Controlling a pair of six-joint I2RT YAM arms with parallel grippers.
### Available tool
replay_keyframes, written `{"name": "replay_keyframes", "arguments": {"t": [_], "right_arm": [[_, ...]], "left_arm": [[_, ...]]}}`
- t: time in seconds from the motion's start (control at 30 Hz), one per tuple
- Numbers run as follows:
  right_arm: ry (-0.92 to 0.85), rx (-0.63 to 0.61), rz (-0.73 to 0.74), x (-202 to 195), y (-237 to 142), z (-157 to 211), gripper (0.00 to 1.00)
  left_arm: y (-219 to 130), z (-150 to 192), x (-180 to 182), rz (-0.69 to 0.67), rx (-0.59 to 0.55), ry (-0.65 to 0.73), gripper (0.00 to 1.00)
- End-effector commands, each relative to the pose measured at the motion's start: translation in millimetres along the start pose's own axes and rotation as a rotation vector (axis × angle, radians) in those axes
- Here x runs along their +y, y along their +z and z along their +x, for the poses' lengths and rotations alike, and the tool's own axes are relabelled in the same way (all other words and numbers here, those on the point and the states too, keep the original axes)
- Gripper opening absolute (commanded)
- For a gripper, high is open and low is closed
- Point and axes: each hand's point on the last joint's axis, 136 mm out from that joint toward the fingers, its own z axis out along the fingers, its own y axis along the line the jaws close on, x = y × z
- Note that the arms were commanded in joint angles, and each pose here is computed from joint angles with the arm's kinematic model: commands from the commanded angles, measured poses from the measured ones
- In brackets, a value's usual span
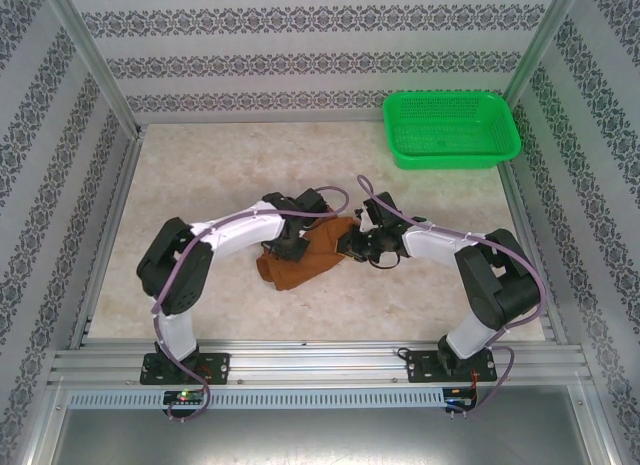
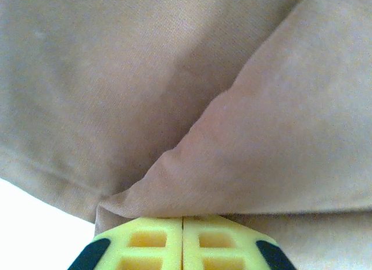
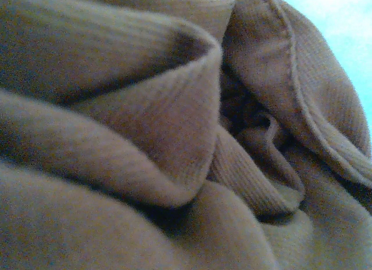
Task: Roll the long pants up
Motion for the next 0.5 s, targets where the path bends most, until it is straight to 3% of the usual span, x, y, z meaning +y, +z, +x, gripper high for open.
{"name": "replay_keyframes", "arguments": {"t": [0.0,0.17,0.37,0.47], "right_arm": [[0.128,0.13,0.217,-65,6,44,0.0],[0.134,0.136,0.203,-65,12,45,0.0],[0.127,0.152,0.2,-63,20,51,0.0],[0.12,0.154,0.2,-62,21,53,0.0]], "left_arm": [[-41,-6,13,-0.084,-0.157,0.039,0.14],[-84,2,-10,-0.156,-0.317,0.225,0.23],[-78,22,-60,-0.169,-0.368,0.415,0.29],[-66,26,-71,-0.216,-0.339,0.474,0.49]]}}
